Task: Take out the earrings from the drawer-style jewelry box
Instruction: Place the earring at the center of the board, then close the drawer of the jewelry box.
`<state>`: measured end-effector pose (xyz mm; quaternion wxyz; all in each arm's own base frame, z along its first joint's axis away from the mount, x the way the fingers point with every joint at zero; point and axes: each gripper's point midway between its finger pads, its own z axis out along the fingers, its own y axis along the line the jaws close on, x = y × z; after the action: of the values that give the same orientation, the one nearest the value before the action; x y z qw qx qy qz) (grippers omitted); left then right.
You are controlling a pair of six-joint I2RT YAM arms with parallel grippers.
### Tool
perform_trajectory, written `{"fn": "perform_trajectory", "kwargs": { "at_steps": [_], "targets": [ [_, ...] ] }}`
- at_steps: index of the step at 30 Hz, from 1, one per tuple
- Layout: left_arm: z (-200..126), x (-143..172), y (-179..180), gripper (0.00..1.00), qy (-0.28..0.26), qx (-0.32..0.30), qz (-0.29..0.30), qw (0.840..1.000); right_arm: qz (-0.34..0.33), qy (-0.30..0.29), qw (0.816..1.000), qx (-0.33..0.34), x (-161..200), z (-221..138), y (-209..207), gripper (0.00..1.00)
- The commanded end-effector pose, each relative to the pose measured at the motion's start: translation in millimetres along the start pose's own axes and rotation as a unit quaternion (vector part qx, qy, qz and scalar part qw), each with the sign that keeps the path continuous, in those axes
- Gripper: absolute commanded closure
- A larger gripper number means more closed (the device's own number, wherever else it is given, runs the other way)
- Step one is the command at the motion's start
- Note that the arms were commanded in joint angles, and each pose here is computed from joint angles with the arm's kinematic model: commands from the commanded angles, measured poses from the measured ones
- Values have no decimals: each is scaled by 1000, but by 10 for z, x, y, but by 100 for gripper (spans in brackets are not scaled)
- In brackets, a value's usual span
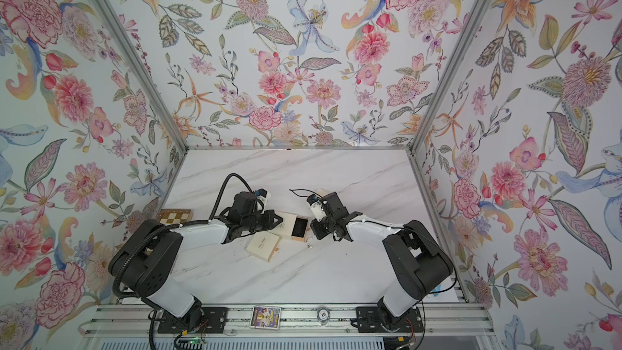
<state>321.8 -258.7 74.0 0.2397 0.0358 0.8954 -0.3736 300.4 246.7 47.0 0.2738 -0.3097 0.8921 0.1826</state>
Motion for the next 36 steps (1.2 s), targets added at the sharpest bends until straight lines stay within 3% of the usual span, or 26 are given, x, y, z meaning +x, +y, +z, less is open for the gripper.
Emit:
{"fn": "perform_trajectory", "kwargs": {
  "at_steps": [1,4,7,22,36],
  "targets": [
    [-321,-392,-239,100,-52,4,33,998,0,10,1000,6,56,-6,3,79],
    [-481,-526,-168,100,-79,-23,39,996,-1,16,1000,7,79,25,2,79],
    [-500,-511,49,100,-69,-65,36,995,-12,29,999,14,105,75,25,78],
    [-176,-170,650,100,-11,-115,0,993,-34,25,999,-4,-26,214,261,74],
    [-103,-125,734,100,-5,-118,-9,993,-34,22,999,-11,-59,230,290,74]
  ]
}}
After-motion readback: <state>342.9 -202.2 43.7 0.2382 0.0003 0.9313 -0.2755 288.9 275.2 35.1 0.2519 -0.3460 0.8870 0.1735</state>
